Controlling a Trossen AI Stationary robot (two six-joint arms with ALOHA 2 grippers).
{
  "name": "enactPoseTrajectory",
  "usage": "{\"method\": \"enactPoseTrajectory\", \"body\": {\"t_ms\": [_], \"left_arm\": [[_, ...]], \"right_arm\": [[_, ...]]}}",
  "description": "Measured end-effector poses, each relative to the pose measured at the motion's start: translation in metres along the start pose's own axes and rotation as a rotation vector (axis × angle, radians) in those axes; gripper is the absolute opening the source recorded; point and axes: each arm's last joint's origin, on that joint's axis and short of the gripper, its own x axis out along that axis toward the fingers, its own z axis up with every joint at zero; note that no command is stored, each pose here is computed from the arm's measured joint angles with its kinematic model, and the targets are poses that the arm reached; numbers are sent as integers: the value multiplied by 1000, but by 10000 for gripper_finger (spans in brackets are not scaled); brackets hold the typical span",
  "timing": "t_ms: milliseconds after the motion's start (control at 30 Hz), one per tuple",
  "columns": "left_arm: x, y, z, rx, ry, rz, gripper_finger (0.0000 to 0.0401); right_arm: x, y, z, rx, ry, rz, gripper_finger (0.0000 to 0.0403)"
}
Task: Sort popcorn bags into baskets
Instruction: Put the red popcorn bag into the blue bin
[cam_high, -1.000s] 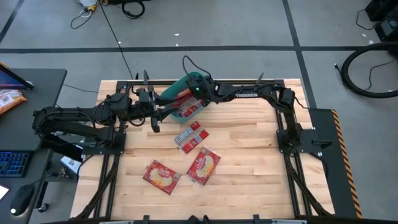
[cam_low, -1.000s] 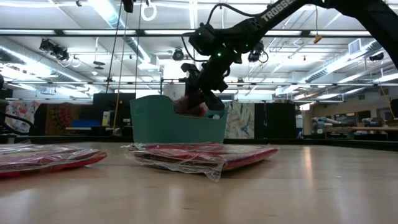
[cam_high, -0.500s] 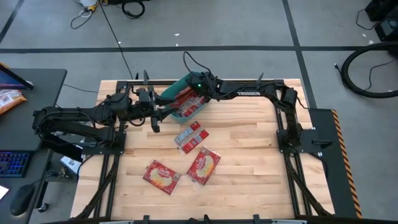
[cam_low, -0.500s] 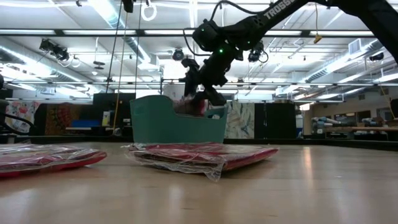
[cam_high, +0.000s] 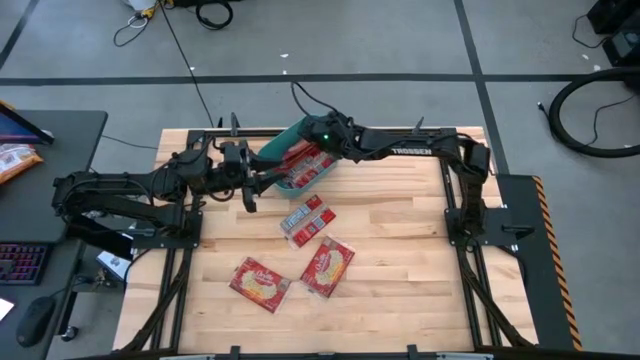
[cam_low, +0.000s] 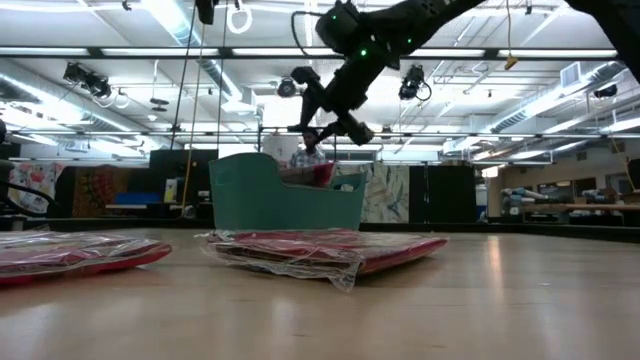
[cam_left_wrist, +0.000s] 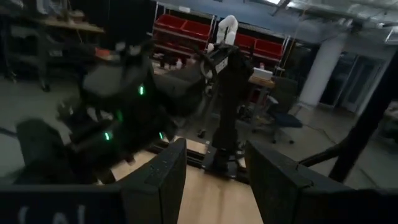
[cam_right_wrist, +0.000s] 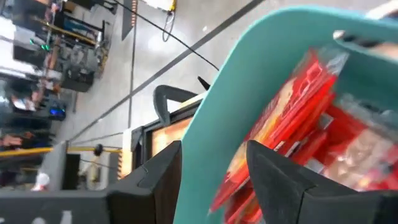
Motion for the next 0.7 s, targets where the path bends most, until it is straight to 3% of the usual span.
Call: {"method": "enactPoseTrajectory", "body": {"t_ms": [233,367,533,700], "left_arm": [[0,3,-11,-106,138,-49,169],[-2,3,-20,-101,238,-48,169],[-3,-2,-27,-202,301,-47,169],[-5,-14,-36,-351,379,-56,169]], "right_arm": [[-25,11,3,-286,93,52,185],[-39,19,3,-487,209,156,185],[-63,27,-3,-673,393,303,185],[-88,18,-17,-848,550,267,185]]}}
